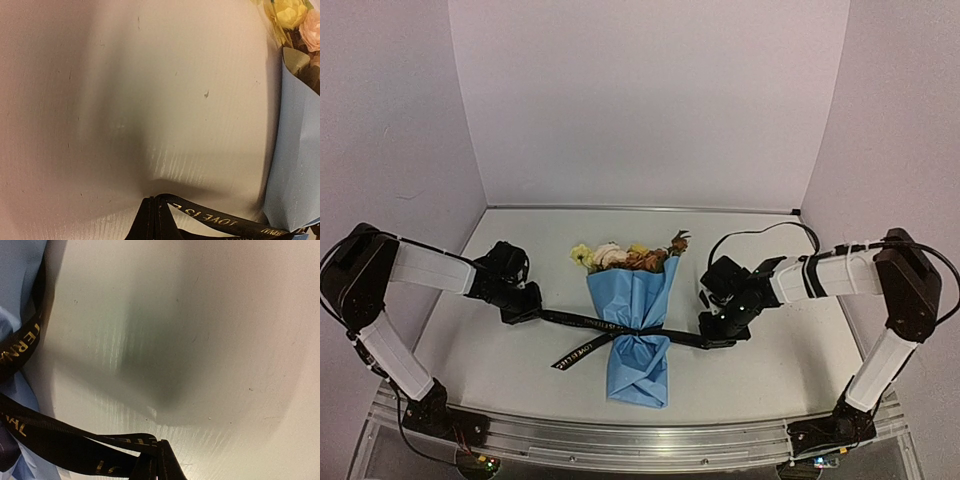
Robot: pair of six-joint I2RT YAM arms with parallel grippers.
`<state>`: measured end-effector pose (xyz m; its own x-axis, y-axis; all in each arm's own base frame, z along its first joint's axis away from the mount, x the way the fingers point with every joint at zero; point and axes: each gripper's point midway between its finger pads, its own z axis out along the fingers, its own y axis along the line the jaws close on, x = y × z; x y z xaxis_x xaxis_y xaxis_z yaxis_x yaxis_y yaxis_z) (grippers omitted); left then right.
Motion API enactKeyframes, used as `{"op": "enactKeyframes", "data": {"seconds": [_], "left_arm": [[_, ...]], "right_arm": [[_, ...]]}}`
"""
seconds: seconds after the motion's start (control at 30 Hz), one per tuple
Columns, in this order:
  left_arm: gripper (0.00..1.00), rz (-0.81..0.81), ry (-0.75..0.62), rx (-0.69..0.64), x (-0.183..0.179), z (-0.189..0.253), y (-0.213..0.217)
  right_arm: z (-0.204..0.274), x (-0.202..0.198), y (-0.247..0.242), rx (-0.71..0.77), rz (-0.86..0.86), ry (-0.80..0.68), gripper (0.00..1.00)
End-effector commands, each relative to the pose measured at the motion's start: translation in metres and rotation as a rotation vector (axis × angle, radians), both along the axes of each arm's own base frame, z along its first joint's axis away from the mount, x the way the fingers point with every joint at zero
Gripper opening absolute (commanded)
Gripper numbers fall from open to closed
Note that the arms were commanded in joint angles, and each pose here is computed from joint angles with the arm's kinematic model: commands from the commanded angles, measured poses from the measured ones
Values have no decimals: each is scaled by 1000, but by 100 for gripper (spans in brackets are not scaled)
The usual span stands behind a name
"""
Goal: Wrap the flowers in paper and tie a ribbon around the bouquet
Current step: Tie the half-tied ribbon around the folded bouquet.
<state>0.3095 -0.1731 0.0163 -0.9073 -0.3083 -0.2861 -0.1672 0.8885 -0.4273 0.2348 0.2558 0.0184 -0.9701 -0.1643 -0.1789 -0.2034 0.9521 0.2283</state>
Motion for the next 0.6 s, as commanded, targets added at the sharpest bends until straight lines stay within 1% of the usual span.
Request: {"op": "enactKeyframes", "data": {"seconds": [0.0, 0.1, 0.33, 0.47, 0.57], "left_arm": [[0, 107, -36, 47, 33, 6, 33], [0, 123, -43, 36, 43, 11, 38], [0, 98, -54, 39, 56, 14, 35], [0, 77, -82, 22, 61, 22, 30], [0, 8, -130, -30, 63, 36, 13]], "right_arm": [[-18, -18, -48, -117, -121, 26, 0], [-18, -21, -50, -95, -145, 8, 0], [-15, -23, -45, -88, -110, -21, 0], [-3, -23, -24, -61, -17, -36, 0], [11, -18, -5, -30, 27, -42, 0]]}}
